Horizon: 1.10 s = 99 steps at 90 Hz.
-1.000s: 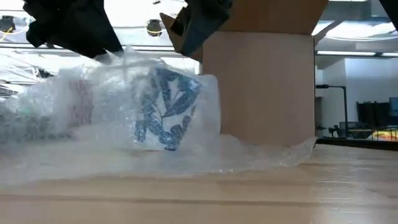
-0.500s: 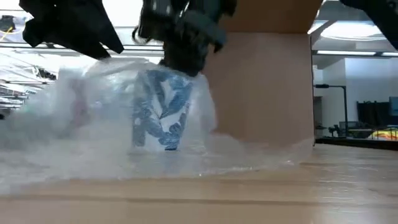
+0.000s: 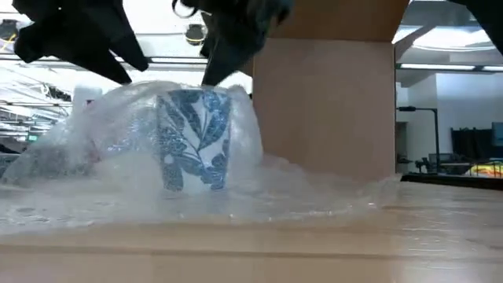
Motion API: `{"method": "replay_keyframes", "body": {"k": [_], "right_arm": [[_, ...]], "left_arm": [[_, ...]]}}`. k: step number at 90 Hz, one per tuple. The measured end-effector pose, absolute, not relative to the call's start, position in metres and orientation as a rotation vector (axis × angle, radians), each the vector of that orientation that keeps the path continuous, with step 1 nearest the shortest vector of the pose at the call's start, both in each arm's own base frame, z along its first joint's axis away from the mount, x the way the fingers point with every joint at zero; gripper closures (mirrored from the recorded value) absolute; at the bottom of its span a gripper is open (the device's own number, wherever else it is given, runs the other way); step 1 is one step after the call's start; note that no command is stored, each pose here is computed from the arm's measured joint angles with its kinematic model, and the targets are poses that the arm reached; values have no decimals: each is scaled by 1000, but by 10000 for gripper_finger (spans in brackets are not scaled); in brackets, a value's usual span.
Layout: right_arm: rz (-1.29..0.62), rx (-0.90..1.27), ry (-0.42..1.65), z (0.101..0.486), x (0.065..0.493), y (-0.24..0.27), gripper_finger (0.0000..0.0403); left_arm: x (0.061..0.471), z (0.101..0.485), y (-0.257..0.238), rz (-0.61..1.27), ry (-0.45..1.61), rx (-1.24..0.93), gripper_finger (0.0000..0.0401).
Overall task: Wrap mug
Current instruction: Wrap the white blue mug with bubble wrap
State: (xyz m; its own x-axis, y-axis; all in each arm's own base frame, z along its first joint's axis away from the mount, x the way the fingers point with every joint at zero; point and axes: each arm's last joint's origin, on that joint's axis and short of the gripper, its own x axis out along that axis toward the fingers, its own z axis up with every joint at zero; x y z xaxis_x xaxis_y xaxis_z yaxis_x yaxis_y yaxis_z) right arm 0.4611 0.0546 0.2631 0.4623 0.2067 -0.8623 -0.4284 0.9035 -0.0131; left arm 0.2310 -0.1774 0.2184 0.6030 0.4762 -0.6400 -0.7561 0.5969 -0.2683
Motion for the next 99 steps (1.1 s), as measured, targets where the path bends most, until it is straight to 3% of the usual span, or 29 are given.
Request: {"method": "replay_keyframes", "body": {"k": [21, 67, 99], "right_arm": [[394, -248, 878, 280, 466, 64, 403], [364, -204, 1051, 193, 495, 45, 403], [381, -228, 1050, 217, 483, 49, 403]], "left_arm": [[230, 219, -185, 724, 539, -597, 253], [227, 220, -191, 688, 532, -602, 253], [227, 220, -191, 688, 527, -597, 253]]}}
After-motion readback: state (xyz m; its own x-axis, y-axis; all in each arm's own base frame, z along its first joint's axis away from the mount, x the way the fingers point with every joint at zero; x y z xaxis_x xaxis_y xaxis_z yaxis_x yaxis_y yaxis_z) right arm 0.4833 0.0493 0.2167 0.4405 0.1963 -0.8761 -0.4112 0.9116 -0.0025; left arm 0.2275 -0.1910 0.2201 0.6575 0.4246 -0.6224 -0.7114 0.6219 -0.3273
